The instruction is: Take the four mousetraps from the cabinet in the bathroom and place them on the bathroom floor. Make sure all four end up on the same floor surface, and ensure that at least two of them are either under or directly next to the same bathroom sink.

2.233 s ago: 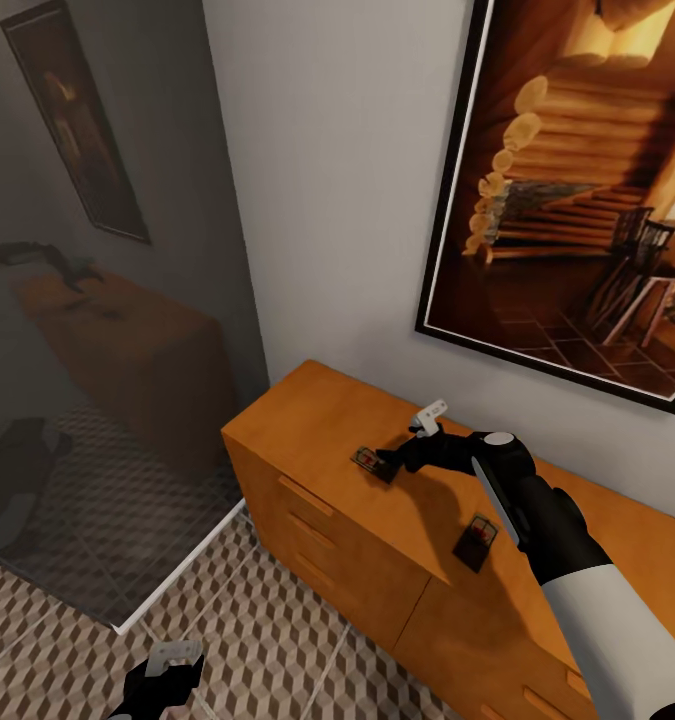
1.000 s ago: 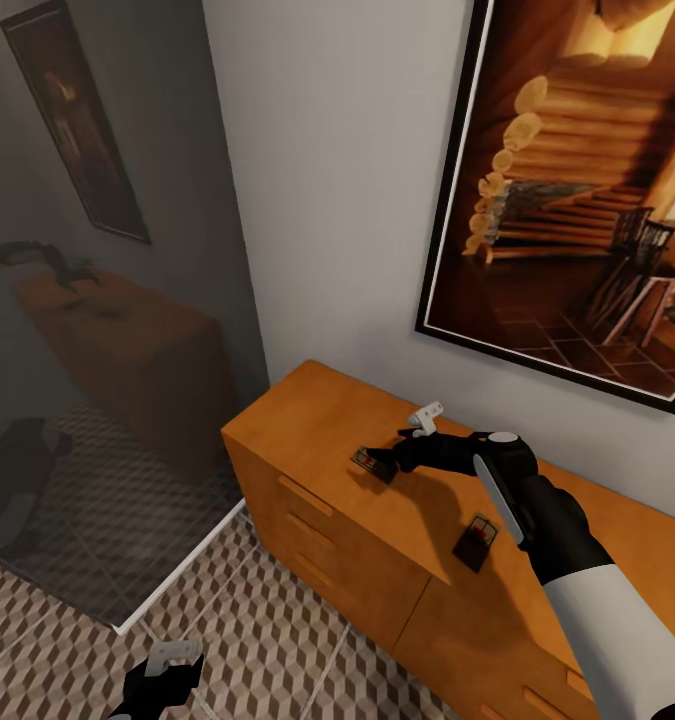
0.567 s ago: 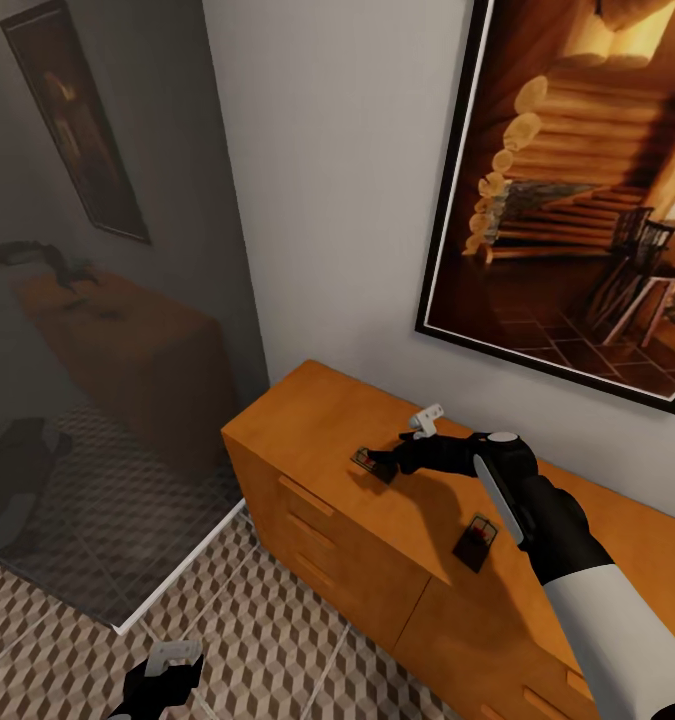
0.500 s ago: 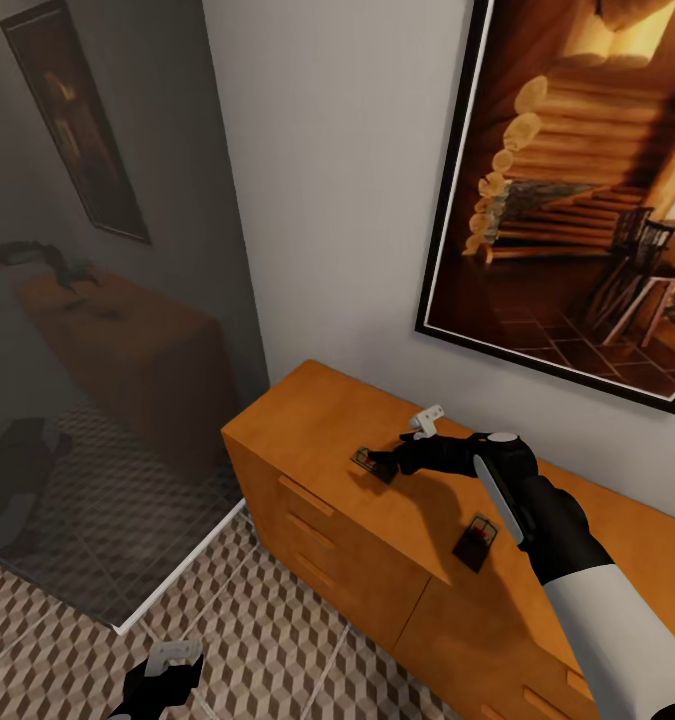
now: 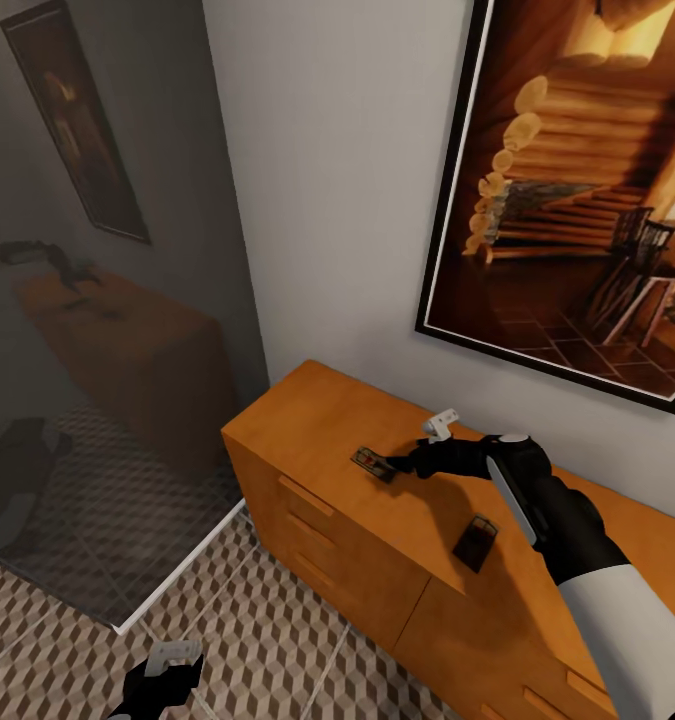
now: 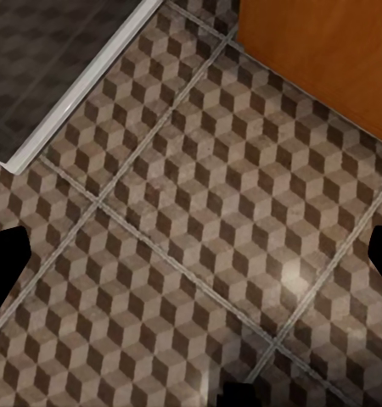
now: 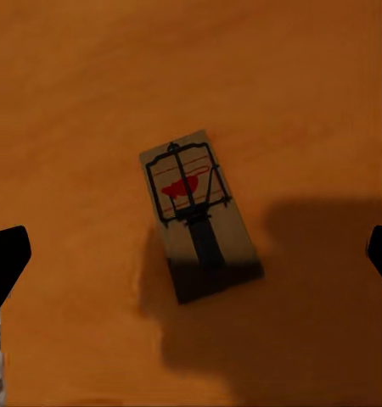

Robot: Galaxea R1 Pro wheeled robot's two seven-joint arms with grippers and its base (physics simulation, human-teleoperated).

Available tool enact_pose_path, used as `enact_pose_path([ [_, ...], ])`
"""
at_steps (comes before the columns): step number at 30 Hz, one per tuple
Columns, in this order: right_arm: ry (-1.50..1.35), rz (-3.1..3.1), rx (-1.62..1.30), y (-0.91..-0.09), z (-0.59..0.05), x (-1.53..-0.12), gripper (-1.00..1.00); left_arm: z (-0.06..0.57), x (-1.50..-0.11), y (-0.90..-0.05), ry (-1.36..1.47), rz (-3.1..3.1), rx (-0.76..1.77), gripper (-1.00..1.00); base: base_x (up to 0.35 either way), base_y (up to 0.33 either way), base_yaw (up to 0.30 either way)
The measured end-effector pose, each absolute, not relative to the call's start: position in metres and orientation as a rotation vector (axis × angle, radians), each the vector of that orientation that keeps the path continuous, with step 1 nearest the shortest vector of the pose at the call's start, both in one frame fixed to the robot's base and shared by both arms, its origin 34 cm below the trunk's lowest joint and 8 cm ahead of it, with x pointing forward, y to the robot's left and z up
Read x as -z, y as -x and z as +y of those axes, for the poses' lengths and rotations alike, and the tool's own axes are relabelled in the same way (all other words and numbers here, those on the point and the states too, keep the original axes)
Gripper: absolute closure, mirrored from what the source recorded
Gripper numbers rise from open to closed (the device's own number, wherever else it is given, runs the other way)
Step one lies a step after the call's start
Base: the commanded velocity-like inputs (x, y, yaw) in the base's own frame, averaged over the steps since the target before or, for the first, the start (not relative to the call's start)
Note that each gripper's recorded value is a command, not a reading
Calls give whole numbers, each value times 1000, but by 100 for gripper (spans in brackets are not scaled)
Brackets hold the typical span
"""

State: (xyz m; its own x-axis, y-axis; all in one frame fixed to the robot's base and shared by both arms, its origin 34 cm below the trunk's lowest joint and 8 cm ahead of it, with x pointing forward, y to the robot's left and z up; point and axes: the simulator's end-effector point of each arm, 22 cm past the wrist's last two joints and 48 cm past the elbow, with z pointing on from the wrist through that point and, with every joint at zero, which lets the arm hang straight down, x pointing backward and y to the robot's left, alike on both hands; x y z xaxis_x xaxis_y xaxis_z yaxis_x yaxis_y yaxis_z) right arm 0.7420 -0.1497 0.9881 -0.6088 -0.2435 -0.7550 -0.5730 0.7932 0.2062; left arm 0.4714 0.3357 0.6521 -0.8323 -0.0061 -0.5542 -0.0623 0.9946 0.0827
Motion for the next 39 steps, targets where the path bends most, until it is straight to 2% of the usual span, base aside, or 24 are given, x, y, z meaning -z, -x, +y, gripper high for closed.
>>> enact_pose_path([
  [39,661,2265,-398,-745,-172,-974,-100,336,-652,-471,48,2552,-130,-100,0,16,0],
])
